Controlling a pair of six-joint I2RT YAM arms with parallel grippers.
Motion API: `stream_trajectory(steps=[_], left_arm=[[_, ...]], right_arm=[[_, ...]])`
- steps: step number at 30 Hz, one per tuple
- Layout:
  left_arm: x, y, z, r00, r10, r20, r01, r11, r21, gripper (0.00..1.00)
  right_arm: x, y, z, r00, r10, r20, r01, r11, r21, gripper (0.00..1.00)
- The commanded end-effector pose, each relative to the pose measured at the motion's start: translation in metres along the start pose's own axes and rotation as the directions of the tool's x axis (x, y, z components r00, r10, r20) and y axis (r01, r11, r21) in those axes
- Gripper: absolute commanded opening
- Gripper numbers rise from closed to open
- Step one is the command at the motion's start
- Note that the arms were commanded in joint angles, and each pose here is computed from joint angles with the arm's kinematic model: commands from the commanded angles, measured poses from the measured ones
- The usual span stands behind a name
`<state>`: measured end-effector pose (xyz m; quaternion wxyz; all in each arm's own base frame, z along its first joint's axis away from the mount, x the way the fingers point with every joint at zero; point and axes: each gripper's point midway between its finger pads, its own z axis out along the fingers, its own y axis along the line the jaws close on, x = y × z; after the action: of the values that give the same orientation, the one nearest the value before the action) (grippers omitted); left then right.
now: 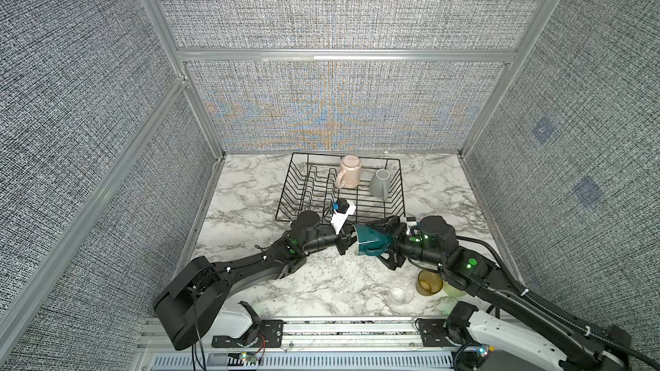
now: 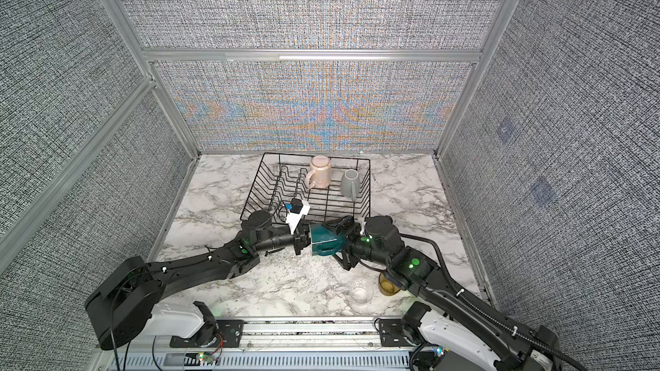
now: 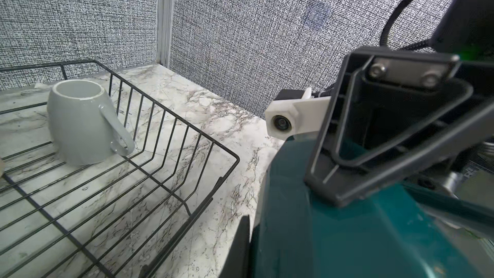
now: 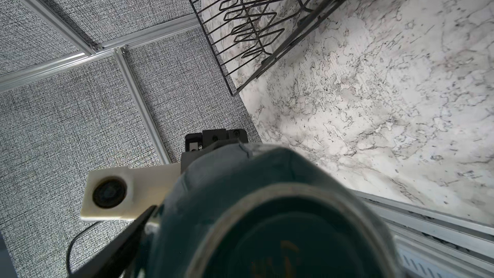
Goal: Load the cups into the dish rack
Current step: 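Grasp the green mug's base with the right gripper while the left gripper holds, then open the left gripper and draw it back while the right gripper carries the mug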
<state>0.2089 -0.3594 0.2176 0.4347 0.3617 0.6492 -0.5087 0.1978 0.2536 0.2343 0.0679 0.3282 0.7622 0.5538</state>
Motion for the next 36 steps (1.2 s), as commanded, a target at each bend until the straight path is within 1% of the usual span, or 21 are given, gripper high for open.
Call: stream_trajectory(steps=[1, 4, 6, 9, 11, 15, 16, 18, 20, 22, 25, 26, 27, 29, 32, 33, 35, 36], left_arm=[[-0.024, -0.016, 0.002, 0.995, 0.041, 0.09, -0.048, 0.995, 0.082, 0.0], [-0.023, -0.014, 0.003, 0.996, 0.026, 0.082, -0.033, 0.996, 0.079, 0.12], [-0.02, -0.014, 0.004, 0.997, 0.017, 0.073, -0.023, 0.996, 0.083, 0.15], [-0.017, -0.013, 0.004, 0.998, -0.006, 0.064, 0.001, 0.997, 0.081, 0.24], [-0.014, -0.012, 0.004, 0.998, -0.025, 0.053, 0.021, 0.997, 0.076, 0.36], [-0.005, -0.003, 0.006, 0.997, -0.073, 0.0, 0.073, 0.997, 0.029, 0.4], [-0.004, -0.001, 0.006, 0.996, -0.087, -0.009, 0.087, 0.996, 0.018, 0.44], [-0.002, 0.001, 0.005, 0.995, -0.102, -0.014, 0.102, 0.995, 0.004, 0.49], [0.002, 0.008, 0.001, 0.993, -0.117, -0.002, 0.117, 0.992, -0.041, 0.56], [0.009, 0.02, -0.006, 0.991, -0.134, 0.014, 0.134, 0.984, -0.113, 0.64], [0.02, 0.034, -0.018, 0.989, -0.146, 0.011, 0.145, 0.966, -0.214, 0.71], [0.024, 0.037, -0.023, 0.99, -0.144, 0.004, 0.141, 0.96, -0.243, 0.72], [0.029, 0.042, -0.028, 0.989, -0.145, -0.003, 0.138, 0.95, -0.28, 0.74], [0.037, 0.052, -0.037, 0.989, -0.149, -0.017, 0.134, 0.927, -0.352, 0.77], [0.047, 0.065, -0.054, 0.986, -0.155, -0.065, 0.107, 0.88, -0.463, 0.77], [0.048, 0.069, -0.06, 0.985, -0.155, -0.072, 0.099, 0.861, -0.499, 0.77], [0.053, 0.08, -0.073, 0.985, -0.154, -0.076, 0.082, 0.813, -0.577, 0.78], [0.056, 0.086, -0.081, 0.985, -0.158, -0.069, 0.082, 0.783, -0.616, 0.86]], right_arm=[[0.002, 0.013, 0.001, 1.0, -0.003, 0.007, 0.003, 0.998, -0.059, 0.89], [-0.002, 0.011, 0.0, 1.0, -0.002, 0.03, 0.003, 0.998, -0.06, 0.82], [-0.009, 0.007, -0.003, 0.998, -0.002, 0.067, 0.006, 0.998, -0.062, 0.77], [-0.019, 0.0, -0.008, 0.993, 0.006, 0.122, 0.002, 0.998, -0.067, 0.71], [-0.023, -0.003, -0.01, 0.989, 0.005, 0.147, 0.006, 0.997, -0.076, 0.68], [-0.031, -0.006, -0.012, 0.981, -0.028, 0.194, 0.04, 0.998, -0.057, 0.64], [-0.032, -0.007, -0.011, 0.98, -0.03, 0.197, 0.041, 0.998, -0.052, 0.63], [-0.037, -0.007, -0.009, 0.974, -0.045, 0.221, 0.057, 0.997, -0.046, 0.62], [-0.044, -0.003, -0.01, 0.961, -0.097, 0.259, 0.109, 0.993, -0.035, 0.59], [-0.053, 0.003, -0.012, 0.94, -0.167, 0.297, 0.177, 0.984, -0.006, 0.59], [-0.061, 0.021, -0.013, 0.901, -0.289, 0.322, 0.301, 0.953, 0.013, 0.58], [-0.063, 0.028, -0.014, 0.88, -0.345, 0.327, 0.357, 0.934, 0.024, 0.58], [-0.065, 0.038, -0.014, 0.848, -0.417, 0.328, 0.429, 0.903, 0.039, 0.58], [-0.069, 0.055, -0.015, 0.767, -0.551, 0.33, 0.56, 0.825, 0.077, 0.58], [-0.078, 0.076, -0.015, 0.618, -0.721, 0.312, 0.712, 0.682, 0.165, 0.58], [-0.082, 0.08, -0.015, 0.592, -0.746, 0.304, 0.732, 0.656, 0.184, 0.58], [-0.087, 0.092, -0.01, 0.511, -0.814, 0.278, 0.793, 0.57, 0.212, 0.57], [-0.091, 0.095, -0.008, 0.476, -0.838, 0.267, 0.811, 0.536, 0.235, 0.57]])
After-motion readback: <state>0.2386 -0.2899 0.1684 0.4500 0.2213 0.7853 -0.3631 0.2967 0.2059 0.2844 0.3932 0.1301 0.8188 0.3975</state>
